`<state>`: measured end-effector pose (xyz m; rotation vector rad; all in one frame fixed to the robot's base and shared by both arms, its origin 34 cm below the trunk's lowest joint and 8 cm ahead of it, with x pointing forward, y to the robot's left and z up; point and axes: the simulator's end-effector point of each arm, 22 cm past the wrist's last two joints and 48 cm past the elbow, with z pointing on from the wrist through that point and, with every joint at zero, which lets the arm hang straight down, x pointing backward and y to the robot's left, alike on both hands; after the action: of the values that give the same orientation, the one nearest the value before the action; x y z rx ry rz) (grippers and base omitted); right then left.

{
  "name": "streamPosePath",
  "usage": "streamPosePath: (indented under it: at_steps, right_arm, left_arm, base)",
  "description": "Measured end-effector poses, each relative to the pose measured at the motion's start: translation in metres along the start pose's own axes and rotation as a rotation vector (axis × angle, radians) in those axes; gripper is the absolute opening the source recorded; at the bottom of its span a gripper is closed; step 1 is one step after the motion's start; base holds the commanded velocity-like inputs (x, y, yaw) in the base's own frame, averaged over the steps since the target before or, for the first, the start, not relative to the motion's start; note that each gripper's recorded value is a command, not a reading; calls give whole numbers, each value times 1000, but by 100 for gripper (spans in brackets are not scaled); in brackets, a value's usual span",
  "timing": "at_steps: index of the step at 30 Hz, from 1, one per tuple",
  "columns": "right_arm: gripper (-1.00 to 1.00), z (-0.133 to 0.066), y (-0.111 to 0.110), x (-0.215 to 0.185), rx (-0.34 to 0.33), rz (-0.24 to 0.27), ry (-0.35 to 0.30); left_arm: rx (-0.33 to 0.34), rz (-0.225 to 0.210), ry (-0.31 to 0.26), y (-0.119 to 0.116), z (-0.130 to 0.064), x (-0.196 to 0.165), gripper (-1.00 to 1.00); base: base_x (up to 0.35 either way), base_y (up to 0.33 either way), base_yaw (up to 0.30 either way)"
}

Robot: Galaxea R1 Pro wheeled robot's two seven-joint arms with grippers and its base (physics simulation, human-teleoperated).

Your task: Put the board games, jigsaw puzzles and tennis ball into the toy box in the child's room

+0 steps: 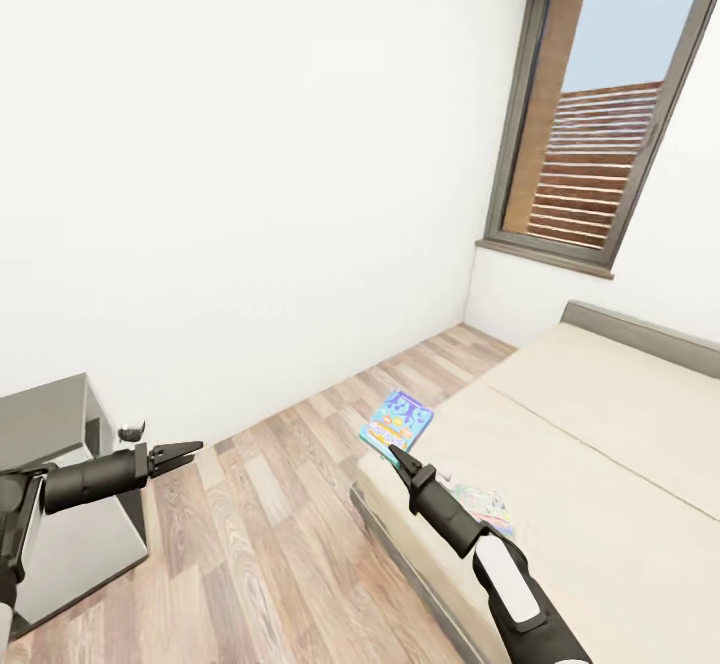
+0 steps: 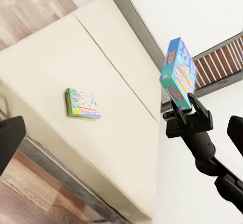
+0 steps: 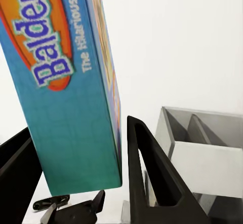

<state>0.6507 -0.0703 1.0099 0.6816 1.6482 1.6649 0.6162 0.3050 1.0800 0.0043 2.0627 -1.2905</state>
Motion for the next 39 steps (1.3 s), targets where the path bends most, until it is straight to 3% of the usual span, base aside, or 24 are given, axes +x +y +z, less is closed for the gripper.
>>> streamPosePath:
  at_steps: [39]
  right_arm:
    - [-100,0,-1,0,2,0,1]
  left_arm:
    - [1,4,0,0,1,0,100]
  base:
    - [0,0,287]
